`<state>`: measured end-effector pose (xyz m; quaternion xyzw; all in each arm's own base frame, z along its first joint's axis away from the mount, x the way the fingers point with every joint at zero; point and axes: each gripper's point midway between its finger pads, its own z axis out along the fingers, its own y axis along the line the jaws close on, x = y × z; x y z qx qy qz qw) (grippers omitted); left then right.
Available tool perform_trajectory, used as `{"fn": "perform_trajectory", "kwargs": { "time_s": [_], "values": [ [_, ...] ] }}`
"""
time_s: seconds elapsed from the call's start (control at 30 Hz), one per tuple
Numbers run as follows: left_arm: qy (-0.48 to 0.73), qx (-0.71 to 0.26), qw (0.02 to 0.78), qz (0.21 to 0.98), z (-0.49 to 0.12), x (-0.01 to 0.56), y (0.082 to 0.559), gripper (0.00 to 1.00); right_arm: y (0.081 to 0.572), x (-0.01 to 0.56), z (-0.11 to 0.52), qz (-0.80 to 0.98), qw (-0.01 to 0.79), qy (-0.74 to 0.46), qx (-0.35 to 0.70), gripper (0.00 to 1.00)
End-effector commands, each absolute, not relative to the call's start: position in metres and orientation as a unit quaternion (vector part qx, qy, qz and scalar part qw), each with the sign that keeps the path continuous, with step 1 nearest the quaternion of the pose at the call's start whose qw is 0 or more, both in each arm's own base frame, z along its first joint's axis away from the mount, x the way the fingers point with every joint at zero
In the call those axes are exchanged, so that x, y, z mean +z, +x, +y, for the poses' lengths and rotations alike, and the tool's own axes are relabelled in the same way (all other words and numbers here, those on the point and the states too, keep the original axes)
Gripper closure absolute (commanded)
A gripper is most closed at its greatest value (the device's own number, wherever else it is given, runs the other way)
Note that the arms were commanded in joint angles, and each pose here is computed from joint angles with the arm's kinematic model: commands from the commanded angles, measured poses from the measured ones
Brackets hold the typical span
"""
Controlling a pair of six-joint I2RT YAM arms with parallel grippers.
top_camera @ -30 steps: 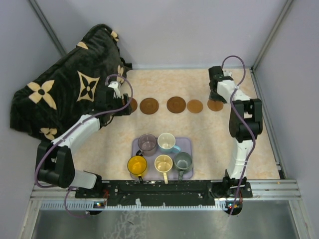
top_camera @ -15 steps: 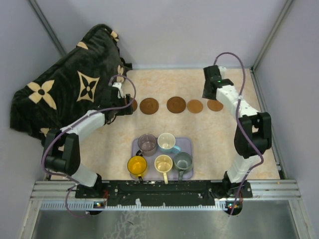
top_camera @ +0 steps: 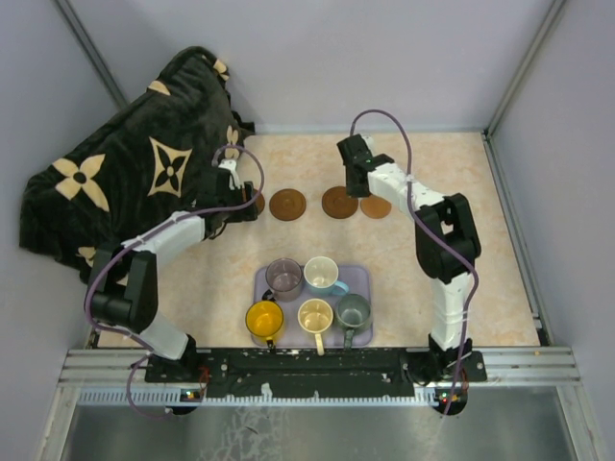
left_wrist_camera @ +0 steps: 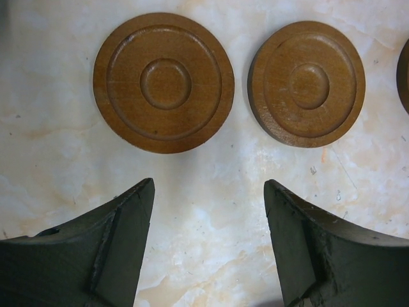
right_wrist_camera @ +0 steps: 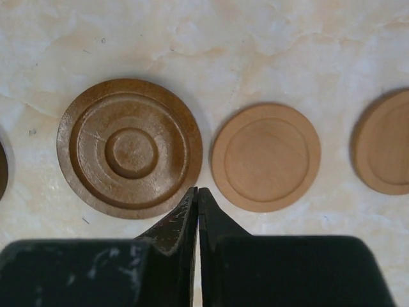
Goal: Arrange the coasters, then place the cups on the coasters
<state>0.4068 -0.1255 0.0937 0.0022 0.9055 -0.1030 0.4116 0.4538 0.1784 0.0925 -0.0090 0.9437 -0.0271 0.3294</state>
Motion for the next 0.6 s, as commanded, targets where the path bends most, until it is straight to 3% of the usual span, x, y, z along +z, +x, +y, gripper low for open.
{"fn": "perform_trajectory", "kwargs": {
  "time_s": [0.0, 0.57],
  "values": [
    [0.0, -0.119, 0.412, 0.904, -0.129, 0.092, 0.403, 0.25, 0.474, 0.096, 0.207, 0.94, 0.34, -0.016, 0.016, 1.0],
    [-0.004, -0.121, 0.411, 0.903, -0.126, 0.093, 0.393, 0.25, 0.479, 0.063, 0.238, 0.947, 0.317, -0.046, 0.012, 1.0]
  ]
}}
